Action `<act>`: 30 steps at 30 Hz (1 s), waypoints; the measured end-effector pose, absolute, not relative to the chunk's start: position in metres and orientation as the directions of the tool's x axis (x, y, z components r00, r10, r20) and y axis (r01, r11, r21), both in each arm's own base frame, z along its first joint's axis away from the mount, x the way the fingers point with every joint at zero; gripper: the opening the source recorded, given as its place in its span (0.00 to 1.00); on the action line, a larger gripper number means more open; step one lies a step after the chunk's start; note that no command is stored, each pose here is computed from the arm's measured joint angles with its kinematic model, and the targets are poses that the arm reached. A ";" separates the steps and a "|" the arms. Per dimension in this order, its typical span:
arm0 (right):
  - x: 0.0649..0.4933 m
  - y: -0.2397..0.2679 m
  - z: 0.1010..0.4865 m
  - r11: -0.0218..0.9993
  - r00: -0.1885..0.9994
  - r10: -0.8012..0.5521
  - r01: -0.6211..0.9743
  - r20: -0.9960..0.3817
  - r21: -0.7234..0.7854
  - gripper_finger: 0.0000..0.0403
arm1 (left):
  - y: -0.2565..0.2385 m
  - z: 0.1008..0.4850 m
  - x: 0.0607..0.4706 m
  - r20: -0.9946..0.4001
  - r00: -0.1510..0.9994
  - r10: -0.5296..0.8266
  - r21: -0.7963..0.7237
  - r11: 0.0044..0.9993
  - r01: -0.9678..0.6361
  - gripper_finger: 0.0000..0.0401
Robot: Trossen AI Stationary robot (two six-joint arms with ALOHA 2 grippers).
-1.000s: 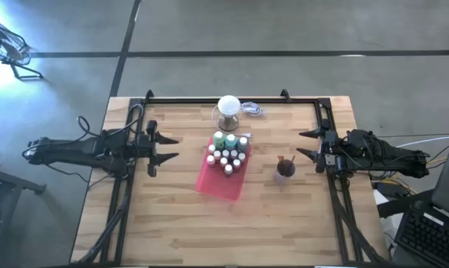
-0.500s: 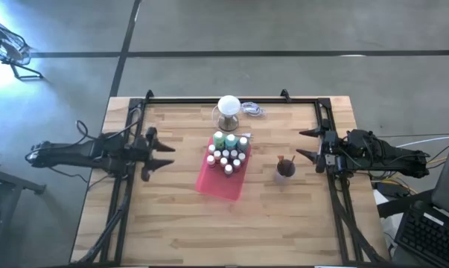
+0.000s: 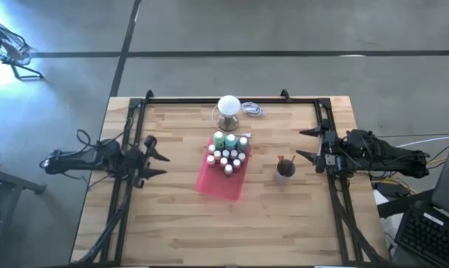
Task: Pick & Place Paint Supplies
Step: Return to Home Position
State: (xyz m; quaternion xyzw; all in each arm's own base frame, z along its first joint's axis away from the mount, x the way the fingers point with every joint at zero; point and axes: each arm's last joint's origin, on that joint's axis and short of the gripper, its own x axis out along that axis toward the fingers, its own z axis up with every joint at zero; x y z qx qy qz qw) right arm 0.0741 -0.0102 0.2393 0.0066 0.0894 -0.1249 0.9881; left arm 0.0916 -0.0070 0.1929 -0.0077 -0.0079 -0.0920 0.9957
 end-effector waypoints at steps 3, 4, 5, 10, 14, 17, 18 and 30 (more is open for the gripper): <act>0.074 -0.010 0.239 0.969 0.952 -0.246 0.249 -0.180 -0.009 0.88 | -0.007 0.184 0.095 -0.021 0.984 -0.179 0.038 0.983 0.179 0.50; 0.074 -0.010 0.239 0.968 0.952 -0.247 0.250 -0.180 -0.010 0.87 | -0.007 0.181 0.095 -0.035 0.983 -0.178 0.040 0.983 0.180 0.50; 0.074 -0.010 0.238 0.969 0.952 -0.246 0.249 -0.181 -0.010 0.86 | -0.007 0.178 0.096 -0.046 0.983 -0.179 0.040 0.983 0.181 0.50; 0.075 -0.010 0.237 0.969 0.952 -0.246 0.248 -0.185 -0.011 0.82 | -0.007 0.167 0.099 -0.059 0.984 -0.169 0.037 0.984 0.172 0.50; 0.075 -0.010 0.237 0.969 0.951 -0.246 0.248 -0.185 -0.011 0.79 | -0.007 0.167 0.100 -0.058 0.985 -0.164 0.038 0.985 0.166 0.50; 0.075 -0.010 0.237 0.969 0.951 -0.246 0.249 -0.185 -0.009 0.77 | -0.007 0.167 0.100 -0.058 0.985 -0.164 0.038 0.985 0.167 0.50; 0.075 -0.010 0.237 0.969 0.951 -0.246 0.248 -0.185 -0.011 0.76 | -0.007 0.167 0.100 -0.058 0.985 -0.164 0.037 0.985 0.167 0.50; 0.086 -0.011 0.233 0.972 0.972 -0.233 0.232 -0.031 -0.037 0.68 | -0.007 0.167 0.100 -0.058 0.985 -0.164 0.037 0.985 0.167 0.50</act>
